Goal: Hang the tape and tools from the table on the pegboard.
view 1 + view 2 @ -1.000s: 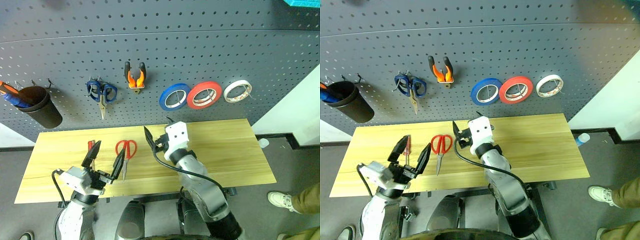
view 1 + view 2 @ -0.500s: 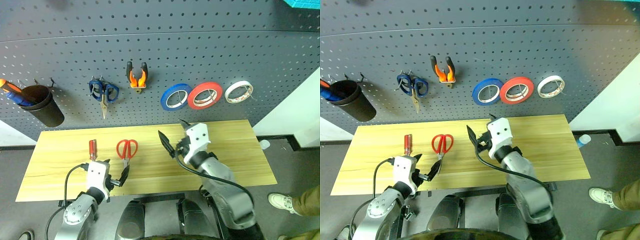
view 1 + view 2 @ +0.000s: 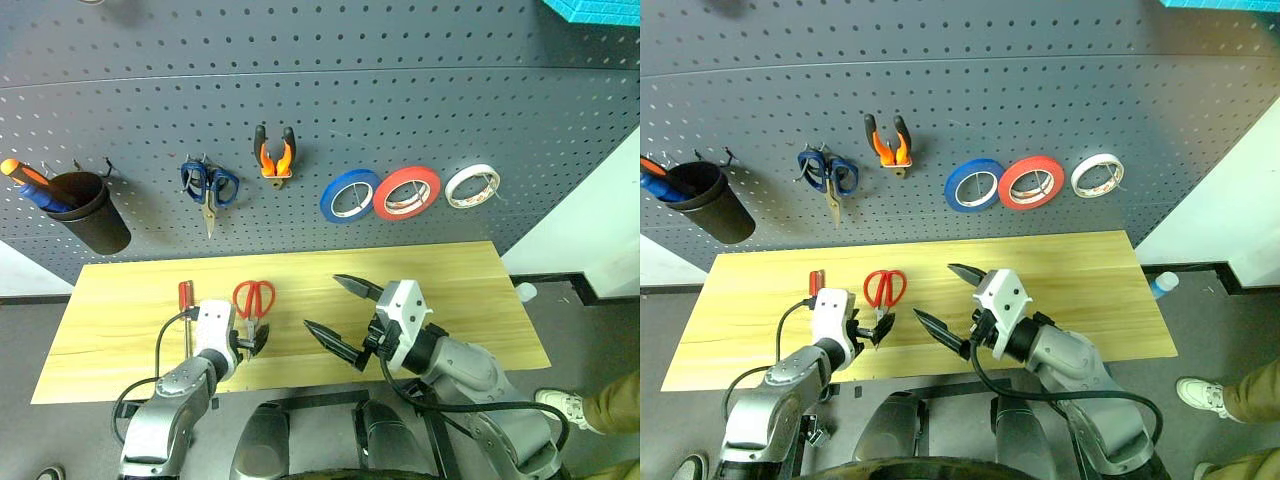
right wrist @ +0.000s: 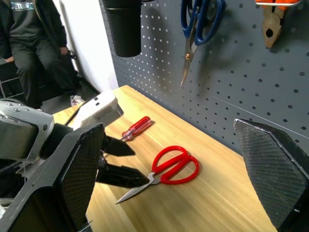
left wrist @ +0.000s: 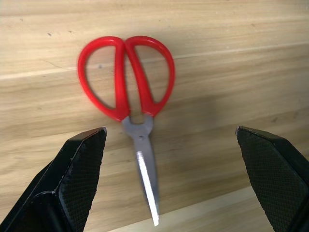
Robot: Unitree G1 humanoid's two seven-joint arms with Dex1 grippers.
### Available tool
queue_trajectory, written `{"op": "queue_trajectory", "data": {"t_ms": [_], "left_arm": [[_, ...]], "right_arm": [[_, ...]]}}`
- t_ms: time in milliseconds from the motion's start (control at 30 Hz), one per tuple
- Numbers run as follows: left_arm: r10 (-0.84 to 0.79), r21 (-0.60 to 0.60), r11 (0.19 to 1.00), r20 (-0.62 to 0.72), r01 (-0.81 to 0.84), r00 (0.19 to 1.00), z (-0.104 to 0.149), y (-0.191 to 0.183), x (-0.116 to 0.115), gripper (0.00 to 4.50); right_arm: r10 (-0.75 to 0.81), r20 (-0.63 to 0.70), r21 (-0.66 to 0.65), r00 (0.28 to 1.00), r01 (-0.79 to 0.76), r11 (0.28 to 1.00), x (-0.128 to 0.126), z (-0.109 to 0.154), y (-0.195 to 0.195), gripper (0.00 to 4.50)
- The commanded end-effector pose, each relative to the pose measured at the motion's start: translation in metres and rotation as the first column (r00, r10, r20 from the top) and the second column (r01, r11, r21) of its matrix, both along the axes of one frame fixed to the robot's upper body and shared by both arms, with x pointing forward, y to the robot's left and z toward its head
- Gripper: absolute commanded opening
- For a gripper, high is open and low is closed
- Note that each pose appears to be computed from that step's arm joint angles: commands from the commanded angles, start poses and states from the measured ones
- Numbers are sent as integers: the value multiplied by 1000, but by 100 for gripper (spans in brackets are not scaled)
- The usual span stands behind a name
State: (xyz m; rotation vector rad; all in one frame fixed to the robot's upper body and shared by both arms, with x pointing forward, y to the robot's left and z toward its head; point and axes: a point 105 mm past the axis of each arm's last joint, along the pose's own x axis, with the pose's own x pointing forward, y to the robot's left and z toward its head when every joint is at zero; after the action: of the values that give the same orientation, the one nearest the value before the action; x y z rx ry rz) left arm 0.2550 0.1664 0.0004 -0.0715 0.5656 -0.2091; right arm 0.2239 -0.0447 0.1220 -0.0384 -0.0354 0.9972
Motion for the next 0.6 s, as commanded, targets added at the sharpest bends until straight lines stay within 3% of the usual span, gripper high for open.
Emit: {"op": "queue_trajectory", "data": {"t_ms": [33, 367, 600], "left_arm": [[42, 26, 999, -1, -42, 999, 5, 5, 6, 450], [131, 135, 984, -109, -116, 985, -8, 22, 23, 450], [77, 124, 991, -164, -57, 983, -23, 6, 29, 450]], "right_arm": [[4, 36, 10, 999, -5, 1000, 0, 5, 5, 449], [-22, 40, -4, 999, 23, 1000, 2, 2, 4, 449], [-34, 40, -3, 999, 34, 999, 1, 2, 5, 449]]}}
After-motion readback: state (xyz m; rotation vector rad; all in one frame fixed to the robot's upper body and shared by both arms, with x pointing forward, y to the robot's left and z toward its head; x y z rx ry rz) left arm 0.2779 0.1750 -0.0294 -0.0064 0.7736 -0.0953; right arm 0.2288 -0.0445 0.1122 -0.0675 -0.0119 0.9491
